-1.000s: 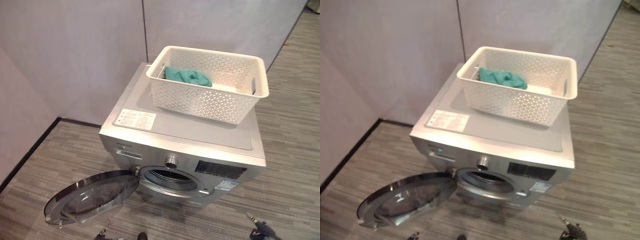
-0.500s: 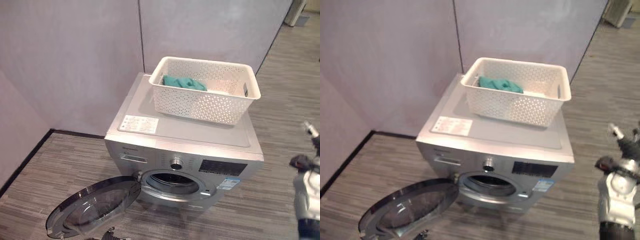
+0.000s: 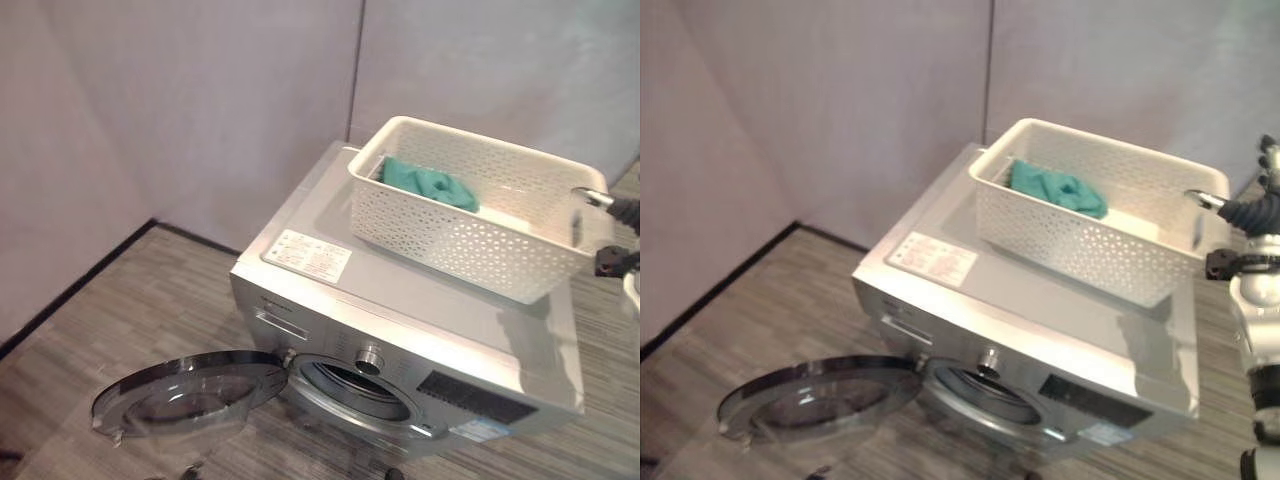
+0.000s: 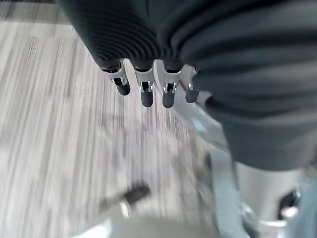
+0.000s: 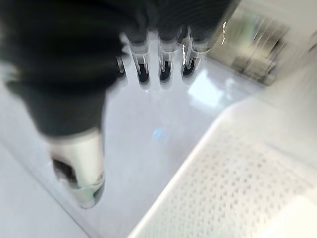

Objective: Grab the laundry basket,head to the washer,open it,put in the laundry and shut it.

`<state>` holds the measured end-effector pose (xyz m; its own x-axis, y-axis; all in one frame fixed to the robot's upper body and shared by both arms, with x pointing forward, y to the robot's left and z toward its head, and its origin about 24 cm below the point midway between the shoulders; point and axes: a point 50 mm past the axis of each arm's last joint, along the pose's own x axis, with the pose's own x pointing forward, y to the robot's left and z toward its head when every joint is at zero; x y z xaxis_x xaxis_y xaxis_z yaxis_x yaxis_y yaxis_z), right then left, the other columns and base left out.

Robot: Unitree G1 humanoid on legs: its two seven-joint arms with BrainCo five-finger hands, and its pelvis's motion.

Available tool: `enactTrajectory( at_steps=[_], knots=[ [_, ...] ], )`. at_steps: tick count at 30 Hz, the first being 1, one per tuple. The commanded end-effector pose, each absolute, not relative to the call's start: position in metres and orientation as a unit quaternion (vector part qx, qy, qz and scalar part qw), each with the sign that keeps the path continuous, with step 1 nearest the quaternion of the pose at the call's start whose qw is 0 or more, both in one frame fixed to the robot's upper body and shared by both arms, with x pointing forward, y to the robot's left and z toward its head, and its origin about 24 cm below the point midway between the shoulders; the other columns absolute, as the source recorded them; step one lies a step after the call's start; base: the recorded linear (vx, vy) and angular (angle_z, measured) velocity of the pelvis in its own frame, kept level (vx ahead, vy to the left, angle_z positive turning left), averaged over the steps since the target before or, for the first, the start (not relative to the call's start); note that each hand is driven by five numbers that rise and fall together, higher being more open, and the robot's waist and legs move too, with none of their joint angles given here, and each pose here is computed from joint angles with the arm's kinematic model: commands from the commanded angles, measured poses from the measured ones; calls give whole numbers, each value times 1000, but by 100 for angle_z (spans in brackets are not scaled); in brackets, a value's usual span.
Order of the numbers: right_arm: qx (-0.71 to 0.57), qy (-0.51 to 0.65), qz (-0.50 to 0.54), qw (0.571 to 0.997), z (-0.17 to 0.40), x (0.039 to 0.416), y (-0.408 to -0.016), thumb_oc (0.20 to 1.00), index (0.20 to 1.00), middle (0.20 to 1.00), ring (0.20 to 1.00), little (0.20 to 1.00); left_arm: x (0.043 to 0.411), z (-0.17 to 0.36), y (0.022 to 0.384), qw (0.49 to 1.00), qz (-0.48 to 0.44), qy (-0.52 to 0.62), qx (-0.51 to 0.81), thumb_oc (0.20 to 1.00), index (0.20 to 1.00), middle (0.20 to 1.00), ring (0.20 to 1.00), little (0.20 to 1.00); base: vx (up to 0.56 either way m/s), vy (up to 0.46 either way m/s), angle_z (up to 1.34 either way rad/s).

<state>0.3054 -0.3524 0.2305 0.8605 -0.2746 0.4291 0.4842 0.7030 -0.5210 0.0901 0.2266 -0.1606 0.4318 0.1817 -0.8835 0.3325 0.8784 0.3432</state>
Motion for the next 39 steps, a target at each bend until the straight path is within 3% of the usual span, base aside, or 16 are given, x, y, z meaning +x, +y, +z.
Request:
enactTrajectory(
  at_steps=[1,2,6,13,16,24,39],
  knots=[
    [-393,-221,-162,878,286,314,-334,1000,1000,1000,1000,1000,86,-160,234,805,-46,538,247,1000,1000,1000,1000,1000,84,-231,70],
    [-441,-233,-102,861,311,323,-310,1000,1000,1000,1000,1000,80,-162,232,802,-48,546,238,1000,1000,1000,1000,1000,45,-175,50],
    [-514,-223,-37,828,334,334,-281,1000,1000,1000,1000,1000,74,-164,232,798,-47,557,225,1000,1000,1000,1000,1000,27,-87,0],
    [-580,-145,-8,802,342,343,-283,1000,1000,1000,1000,1000,66,-166,228,793,-56,571,206,1000,1000,1000,1000,1000,8,-26,-9],
    [-634,-70,-35,770,336,354,-299,1000,1000,1000,1000,1000,57,-167,230,784,-56,585,199,1000,1000,1000,1000,1000,5,-6,-2],
    [-630,-8,-95,771,326,377,-310,1000,1000,1000,1000,1000,65,-165,236,795,-35,576,188,1000,1000,1000,1000,1000,-9,-31,-2],
    [-636,88,-105,760,286,384,-326,1000,1000,1000,1000,1000,75,-162,236,809,-31,562,170,1000,1000,1000,1000,1000,13,-43,18]
  ],
)
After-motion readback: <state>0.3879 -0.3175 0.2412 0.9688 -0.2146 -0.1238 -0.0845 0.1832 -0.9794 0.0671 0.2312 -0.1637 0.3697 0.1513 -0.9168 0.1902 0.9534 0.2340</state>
